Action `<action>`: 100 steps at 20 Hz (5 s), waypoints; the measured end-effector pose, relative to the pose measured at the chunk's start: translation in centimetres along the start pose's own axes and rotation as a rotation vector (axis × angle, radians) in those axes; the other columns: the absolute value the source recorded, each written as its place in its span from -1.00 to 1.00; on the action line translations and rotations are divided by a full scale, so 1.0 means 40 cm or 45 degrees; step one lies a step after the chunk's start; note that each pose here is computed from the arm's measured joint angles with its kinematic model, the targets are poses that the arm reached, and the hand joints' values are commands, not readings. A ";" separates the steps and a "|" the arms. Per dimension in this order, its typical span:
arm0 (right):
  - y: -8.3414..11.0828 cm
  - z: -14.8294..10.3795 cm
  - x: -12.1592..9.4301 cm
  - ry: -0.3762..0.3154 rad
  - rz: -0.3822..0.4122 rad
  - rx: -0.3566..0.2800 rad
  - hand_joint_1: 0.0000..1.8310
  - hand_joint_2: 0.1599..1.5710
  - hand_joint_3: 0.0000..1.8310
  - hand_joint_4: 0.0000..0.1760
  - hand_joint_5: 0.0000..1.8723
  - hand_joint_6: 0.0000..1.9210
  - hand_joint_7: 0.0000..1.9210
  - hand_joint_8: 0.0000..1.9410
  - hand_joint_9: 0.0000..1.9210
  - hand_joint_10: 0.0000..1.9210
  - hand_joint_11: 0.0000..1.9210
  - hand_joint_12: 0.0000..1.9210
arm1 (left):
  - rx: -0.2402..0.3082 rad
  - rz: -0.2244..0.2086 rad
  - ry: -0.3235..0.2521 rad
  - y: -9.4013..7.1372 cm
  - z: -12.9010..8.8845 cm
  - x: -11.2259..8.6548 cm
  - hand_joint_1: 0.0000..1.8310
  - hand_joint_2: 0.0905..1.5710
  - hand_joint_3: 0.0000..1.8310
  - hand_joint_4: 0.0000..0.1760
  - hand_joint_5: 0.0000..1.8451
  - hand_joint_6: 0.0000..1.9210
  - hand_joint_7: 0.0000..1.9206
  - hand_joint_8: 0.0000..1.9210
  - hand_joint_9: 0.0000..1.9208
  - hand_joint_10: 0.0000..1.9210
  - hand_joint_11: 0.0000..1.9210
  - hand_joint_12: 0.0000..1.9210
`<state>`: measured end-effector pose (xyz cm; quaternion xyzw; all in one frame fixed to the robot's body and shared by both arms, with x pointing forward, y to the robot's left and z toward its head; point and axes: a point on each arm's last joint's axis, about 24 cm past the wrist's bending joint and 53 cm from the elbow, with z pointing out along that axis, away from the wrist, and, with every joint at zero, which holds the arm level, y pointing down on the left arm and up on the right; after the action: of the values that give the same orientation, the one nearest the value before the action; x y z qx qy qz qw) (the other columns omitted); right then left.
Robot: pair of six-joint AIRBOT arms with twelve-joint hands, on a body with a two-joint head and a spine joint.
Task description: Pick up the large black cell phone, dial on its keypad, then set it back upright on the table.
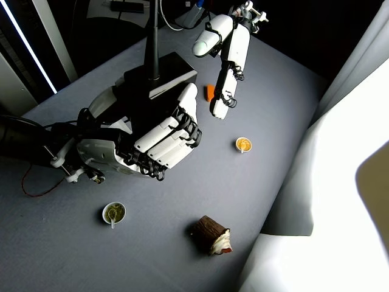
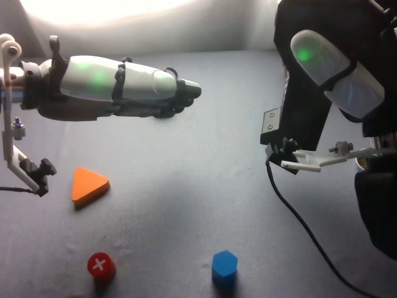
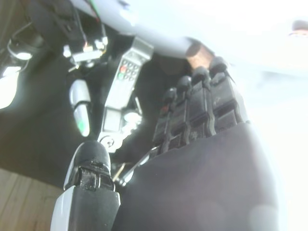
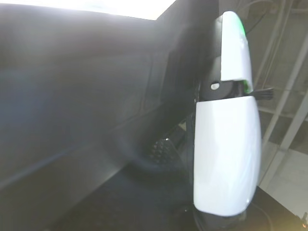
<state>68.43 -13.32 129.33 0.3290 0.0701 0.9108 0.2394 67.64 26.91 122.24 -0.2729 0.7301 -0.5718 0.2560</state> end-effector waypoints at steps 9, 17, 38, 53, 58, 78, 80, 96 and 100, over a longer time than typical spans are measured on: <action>-0.028 -0.037 -0.014 0.021 -0.027 0.066 0.62 0.36 -1.00 -1.00 0.06 -0.27 -0.15 0.23 -0.11 0.26 -0.03 0.53 | 0.003 0.020 0.027 -0.009 0.006 0.017 -1.00 0.55 -1.00 -1.00 -0.95 -1.00 -0.94 -1.00 -0.93 -1.00 -0.99 -0.99; -0.032 -0.057 -0.038 0.003 -0.049 0.084 0.63 0.36 -1.00 -1.00 0.06 -0.29 -0.14 0.23 -0.11 0.27 -0.03 0.55 | 0.033 0.022 0.025 -0.028 0.006 0.014 -1.00 0.55 -1.00 -1.00 -0.94 -0.99 -0.93 -0.99 -0.93 -0.99 -0.97 -0.99; -0.055 -0.094 -0.074 -0.024 -0.064 0.115 0.63 0.35 -1.00 -1.00 0.08 -0.31 -0.14 0.19 -0.09 0.27 0.00 0.51 | 0.043 0.069 0.043 -0.038 0.016 0.030 -1.00 0.53 -1.00 -1.00 -0.89 -0.99 -0.93 -0.99 -0.93 -0.99 -0.93 -0.94; -0.052 -0.121 -0.101 -0.041 -0.094 0.137 0.51 0.36 -1.00 -1.00 0.04 -0.23 -0.03 0.10 -0.02 0.37 0.03 0.26 | 0.059 0.096 0.051 -0.047 0.016 0.034 -1.00 0.55 -1.00 -1.00 -0.84 -1.00 -0.85 -1.00 -0.87 -0.99 -1.00 -0.57; -0.040 -0.138 -0.108 -0.046 -0.094 0.144 0.50 0.36 -1.00 -1.00 0.01 -0.17 -0.03 0.12 -0.04 0.37 -0.03 0.30 | 0.059 0.096 0.050 -0.047 0.016 0.034 -1.00 0.54 -1.00 -1.00 -0.84 -1.00 -0.86 -1.00 -0.87 -1.00 -1.00 -0.57; -0.023 -0.140 -0.114 -0.032 -0.115 0.144 0.51 0.35 -1.00 -1.00 0.07 -0.26 -0.03 0.12 -0.03 0.35 0.00 0.28 | 0.059 0.101 0.052 -0.047 0.016 0.035 -1.00 0.53 -1.00 -1.00 -0.89 -1.00 -0.90 -1.00 -0.90 -1.00 -1.00 -0.71; -0.017 -0.136 -0.118 -0.032 -0.127 0.145 0.51 0.34 -1.00 -1.00 0.03 -0.19 0.00 0.09 -0.01 0.29 0.01 0.23 | 0.060 0.101 0.053 -0.048 0.017 0.038 -1.00 0.53 -1.00 -1.00 -0.88 -1.00 -0.89 -1.00 -0.89 -0.99 -1.00 -0.70; -0.008 -0.136 -0.122 -0.026 -0.155 0.144 0.24 0.46 -1.00 -1.00 -0.13 0.26 -0.19 -0.40 -0.13 -0.66 -0.33 0.21 | 0.074 0.101 0.066 -0.057 0.012 0.048 -1.00 0.52 -1.00 -1.00 -0.89 -1.00 -0.89 -1.00 -0.90 -1.00 -1.00 -0.73; -0.008 -0.135 -0.125 -0.026 -0.161 0.146 0.35 0.33 -1.00 -1.00 -0.12 -0.97 -0.07 -0.99 -0.06 -0.90 -0.34 0.12 | 0.079 0.098 0.070 -0.060 0.012 0.052 -1.00 0.53 -1.00 -1.00 -0.90 -1.00 -0.89 -1.00 -0.91 -1.00 -1.00 -0.74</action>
<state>68.47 -15.29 122.23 0.3464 0.1402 0.8849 0.2779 66.72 24.67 124.33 -0.2208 0.7288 -0.5911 0.2660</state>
